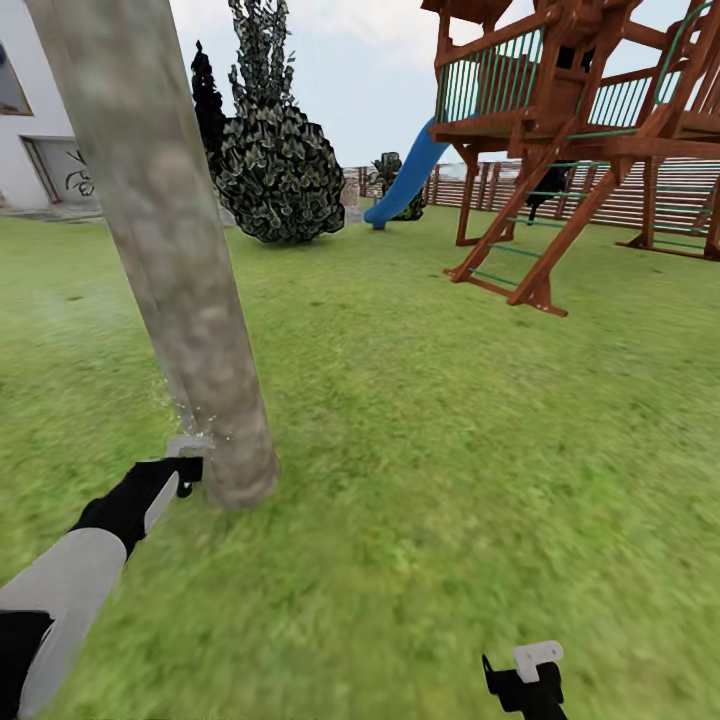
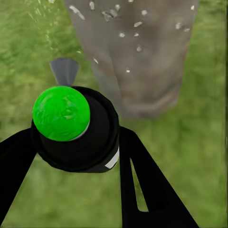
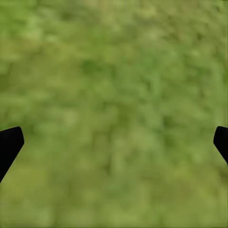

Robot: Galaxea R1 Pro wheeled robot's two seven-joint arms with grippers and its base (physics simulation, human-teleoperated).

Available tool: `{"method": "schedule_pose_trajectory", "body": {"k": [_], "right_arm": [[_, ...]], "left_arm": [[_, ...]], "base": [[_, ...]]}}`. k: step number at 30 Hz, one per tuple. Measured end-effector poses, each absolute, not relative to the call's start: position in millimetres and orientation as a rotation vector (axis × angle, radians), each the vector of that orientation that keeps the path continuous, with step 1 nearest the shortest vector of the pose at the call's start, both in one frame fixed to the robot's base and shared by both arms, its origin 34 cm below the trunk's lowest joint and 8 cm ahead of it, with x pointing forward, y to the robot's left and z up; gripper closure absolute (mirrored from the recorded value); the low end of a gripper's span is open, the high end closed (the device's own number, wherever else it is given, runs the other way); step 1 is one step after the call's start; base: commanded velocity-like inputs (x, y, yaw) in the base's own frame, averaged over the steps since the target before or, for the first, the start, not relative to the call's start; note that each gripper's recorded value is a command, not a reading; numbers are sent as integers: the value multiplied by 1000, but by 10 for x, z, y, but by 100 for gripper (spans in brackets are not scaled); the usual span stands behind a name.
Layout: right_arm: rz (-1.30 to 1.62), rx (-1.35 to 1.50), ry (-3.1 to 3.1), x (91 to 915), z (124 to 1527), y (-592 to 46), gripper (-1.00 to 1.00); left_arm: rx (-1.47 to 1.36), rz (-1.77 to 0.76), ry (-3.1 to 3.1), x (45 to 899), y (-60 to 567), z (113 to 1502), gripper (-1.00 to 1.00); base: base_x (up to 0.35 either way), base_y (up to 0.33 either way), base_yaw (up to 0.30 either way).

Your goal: In the garden, pick up the pesticide atomizer on the floor and spray pesticide onto both trees until each tree trunk is fully covered.

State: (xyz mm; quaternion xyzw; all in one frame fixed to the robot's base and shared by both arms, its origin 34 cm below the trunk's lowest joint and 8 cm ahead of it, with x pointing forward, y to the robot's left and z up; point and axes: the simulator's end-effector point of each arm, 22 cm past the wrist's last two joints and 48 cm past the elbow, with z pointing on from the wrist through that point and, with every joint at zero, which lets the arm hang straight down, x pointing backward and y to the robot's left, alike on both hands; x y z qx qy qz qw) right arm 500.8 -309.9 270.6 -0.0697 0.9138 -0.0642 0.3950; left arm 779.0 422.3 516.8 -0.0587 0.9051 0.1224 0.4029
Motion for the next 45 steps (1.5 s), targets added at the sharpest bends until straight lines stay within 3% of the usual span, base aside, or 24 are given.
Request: {"method": "schedule_pose_trajectory", "body": {"k": [10, 24, 39, 45], "right_arm": [[-163, -178, 2317, 5009, 2705, -3100, -100], [-163, -177, 2317, 5008, 2705, -3099, -100], [-164, -176, 2318, 5002, 2703, -3105, -100], [-163, -176, 2318, 5005, 2704, -3100, -100]], "left_arm": [[-167, 325, 2226, 8166, 4390, 5834, 100], [-177, 320, 2219, 8172, 4389, 5840, 100], [-177, 317, 2218, 8176, 4369, 5836, 100], [-180, 316, 2216, 8180, 4364, 5839, 100]], "base": [[13, -21, 0], [26, -264, 183], [12, -273, 11], [144, -268, 230]]}}
